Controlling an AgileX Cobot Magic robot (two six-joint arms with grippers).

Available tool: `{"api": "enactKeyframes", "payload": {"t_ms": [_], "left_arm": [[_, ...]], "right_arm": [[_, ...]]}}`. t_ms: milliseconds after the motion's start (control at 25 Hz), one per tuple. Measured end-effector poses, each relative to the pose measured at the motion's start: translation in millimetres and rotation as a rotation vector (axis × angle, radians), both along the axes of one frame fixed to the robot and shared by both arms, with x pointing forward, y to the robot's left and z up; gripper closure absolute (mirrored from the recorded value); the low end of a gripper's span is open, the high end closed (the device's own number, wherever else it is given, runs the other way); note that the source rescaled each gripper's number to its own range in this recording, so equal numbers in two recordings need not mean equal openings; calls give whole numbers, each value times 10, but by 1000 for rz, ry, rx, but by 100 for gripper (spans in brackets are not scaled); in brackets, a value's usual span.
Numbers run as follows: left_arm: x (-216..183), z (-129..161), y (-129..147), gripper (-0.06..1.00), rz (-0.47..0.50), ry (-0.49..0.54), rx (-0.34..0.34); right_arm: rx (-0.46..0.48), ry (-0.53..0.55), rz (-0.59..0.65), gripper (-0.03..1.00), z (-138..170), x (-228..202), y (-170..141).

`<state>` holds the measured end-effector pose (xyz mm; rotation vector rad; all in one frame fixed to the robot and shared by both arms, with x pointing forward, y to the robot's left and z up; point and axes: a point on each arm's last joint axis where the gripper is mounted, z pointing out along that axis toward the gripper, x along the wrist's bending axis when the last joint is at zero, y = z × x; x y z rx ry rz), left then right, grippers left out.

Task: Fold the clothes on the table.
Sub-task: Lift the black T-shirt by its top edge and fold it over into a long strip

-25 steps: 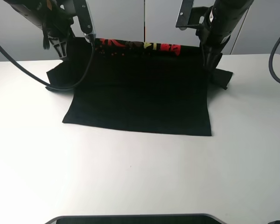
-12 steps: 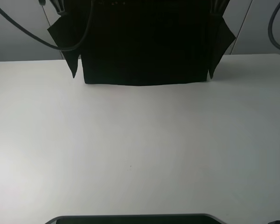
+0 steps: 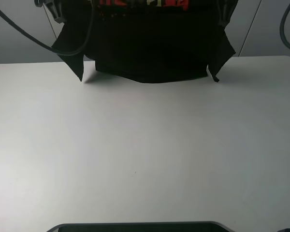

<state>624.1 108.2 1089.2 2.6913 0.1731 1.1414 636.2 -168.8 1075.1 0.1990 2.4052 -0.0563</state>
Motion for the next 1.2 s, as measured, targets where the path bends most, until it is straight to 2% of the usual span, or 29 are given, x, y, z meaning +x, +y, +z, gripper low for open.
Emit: {"api": "enactKeyframes", "payload": {"t_ms": [160, 400, 560, 720, 1200], "left_arm": [[-98, -23, -59, 94, -16, 60, 36], [-283, 202, -24, 94, -36, 79, 19], [-382, 413, 33, 94, -39, 32, -11], [-441, 582, 61, 94, -45, -29, -54], [-369, 549, 1, 94, -60, -72, -77]], "right_arm": [[-2, 113, 31, 97, 62, -158, -16], [2, 196, 50, 97, 177, -328, -48], [23, 147, 57, 97, 342, -400, -73], [45, 44, 30, 97, 544, -450, -124], [36, -23, 17, 97, 571, -394, -134]]}}
